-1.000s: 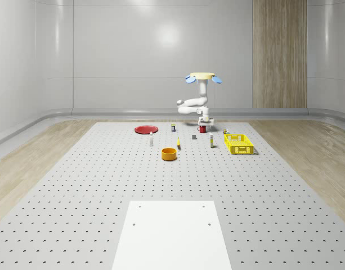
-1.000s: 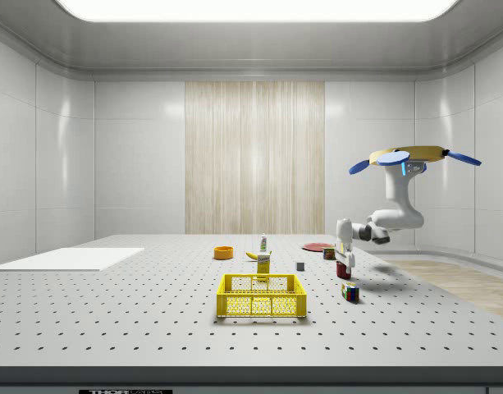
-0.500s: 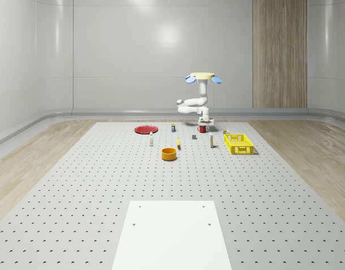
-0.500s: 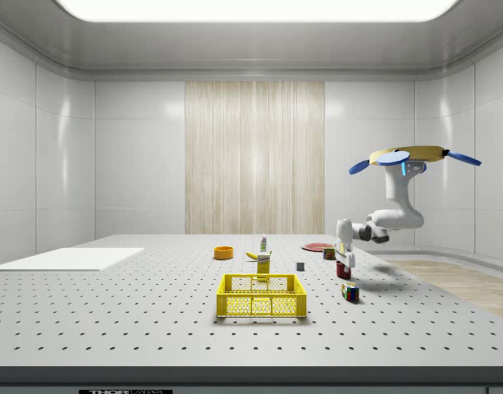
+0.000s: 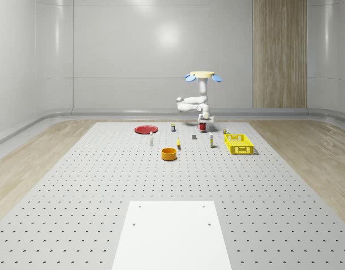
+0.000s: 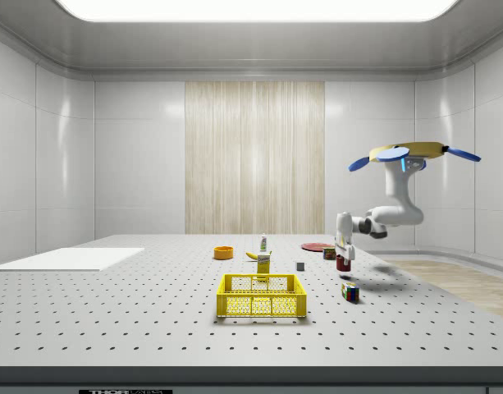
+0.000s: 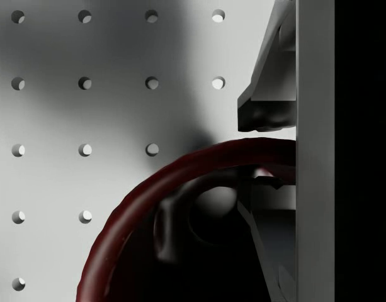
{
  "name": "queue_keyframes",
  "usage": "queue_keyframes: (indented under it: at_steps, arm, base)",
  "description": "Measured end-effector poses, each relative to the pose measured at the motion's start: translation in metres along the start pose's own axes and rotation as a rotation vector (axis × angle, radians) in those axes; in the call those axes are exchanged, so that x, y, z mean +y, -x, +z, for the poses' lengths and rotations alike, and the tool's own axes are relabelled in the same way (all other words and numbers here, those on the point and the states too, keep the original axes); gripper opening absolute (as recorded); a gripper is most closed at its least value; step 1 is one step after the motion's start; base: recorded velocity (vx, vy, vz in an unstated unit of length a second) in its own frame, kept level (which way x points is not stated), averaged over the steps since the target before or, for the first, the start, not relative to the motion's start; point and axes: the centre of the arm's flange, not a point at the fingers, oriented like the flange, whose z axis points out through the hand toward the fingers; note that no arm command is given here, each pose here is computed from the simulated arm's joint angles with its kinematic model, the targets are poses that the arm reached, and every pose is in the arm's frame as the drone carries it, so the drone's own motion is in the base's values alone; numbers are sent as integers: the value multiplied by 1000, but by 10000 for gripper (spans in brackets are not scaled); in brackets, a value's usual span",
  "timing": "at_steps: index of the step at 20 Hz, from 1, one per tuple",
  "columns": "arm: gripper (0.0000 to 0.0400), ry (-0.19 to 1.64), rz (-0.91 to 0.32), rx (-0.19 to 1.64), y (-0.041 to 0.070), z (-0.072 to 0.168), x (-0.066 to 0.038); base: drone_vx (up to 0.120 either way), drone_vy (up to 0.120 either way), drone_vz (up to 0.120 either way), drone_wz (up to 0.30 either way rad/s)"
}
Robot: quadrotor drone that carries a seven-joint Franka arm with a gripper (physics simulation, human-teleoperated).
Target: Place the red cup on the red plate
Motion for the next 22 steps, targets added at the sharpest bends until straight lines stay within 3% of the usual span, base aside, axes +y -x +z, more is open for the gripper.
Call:
queue_keyframes:
  at_steps: [16,22]
  arm:
    - [99,0,-3,0,0,-11,0]
    - [99,0,-3,0,0,-11,0]
  base:
    - [0,-120,120,0]
    - [0,-120,13,0]
